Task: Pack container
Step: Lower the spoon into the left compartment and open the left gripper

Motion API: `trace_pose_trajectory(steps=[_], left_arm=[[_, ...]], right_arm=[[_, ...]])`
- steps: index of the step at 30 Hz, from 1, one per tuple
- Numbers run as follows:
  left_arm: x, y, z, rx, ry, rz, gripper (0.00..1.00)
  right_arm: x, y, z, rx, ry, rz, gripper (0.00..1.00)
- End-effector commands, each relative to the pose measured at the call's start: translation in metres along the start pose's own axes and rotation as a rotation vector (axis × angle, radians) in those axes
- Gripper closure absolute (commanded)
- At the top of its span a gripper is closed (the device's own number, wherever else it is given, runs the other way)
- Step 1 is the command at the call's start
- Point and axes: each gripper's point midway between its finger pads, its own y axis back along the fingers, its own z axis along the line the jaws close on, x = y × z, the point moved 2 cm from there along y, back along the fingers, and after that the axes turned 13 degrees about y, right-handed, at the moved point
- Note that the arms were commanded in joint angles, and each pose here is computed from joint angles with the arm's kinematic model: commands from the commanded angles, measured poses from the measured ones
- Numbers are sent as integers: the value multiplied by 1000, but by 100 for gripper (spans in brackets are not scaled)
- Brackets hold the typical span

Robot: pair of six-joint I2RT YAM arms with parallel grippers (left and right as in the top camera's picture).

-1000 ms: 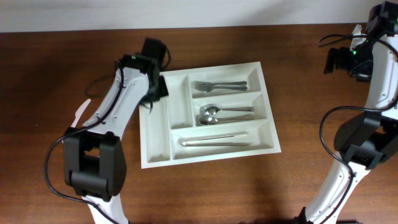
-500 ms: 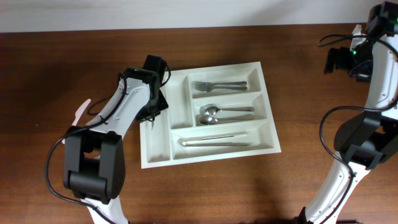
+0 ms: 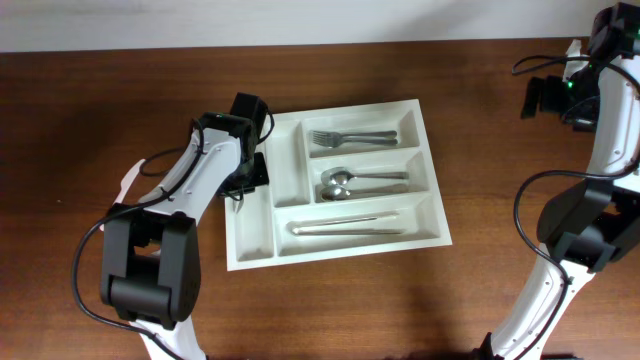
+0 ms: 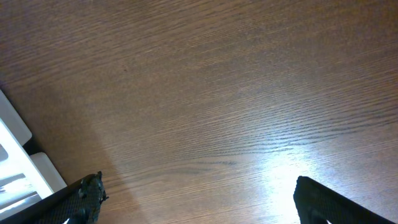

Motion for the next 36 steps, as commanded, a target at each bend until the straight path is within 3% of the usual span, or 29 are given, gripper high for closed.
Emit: trace_pose_trajectory(steps=[1,14,16,20,22,24,29,36], left_arm=[[-1,8,4,11,-92,-18,98],[-2,8,-2,40,-128,-22,98],[-1,8,-6,63,-128,-16,87],[-3,8,-11,90,-119,-18,29],[-3,8,-12,99,-119,-20,16],[-4,9,-14,108,-118,-23,7],[-7,13,-17,124,-116,-38,0],[-22,50,-17,174,-100,-134,0]], right_arm=[[0,1,3,-7,-4,-1,0],[0,1,3,-7,-4,-1,1],[0,1,3,-7,-4,-1,1],[0,1,3,-7,-4,-1,1],[0,1,3,-7,-4,-1,1],[0,1,3,-7,-4,-1,1],[0,1,3,-7,-4,-1,1],[0,1,3,-7,-4,-1,1]])
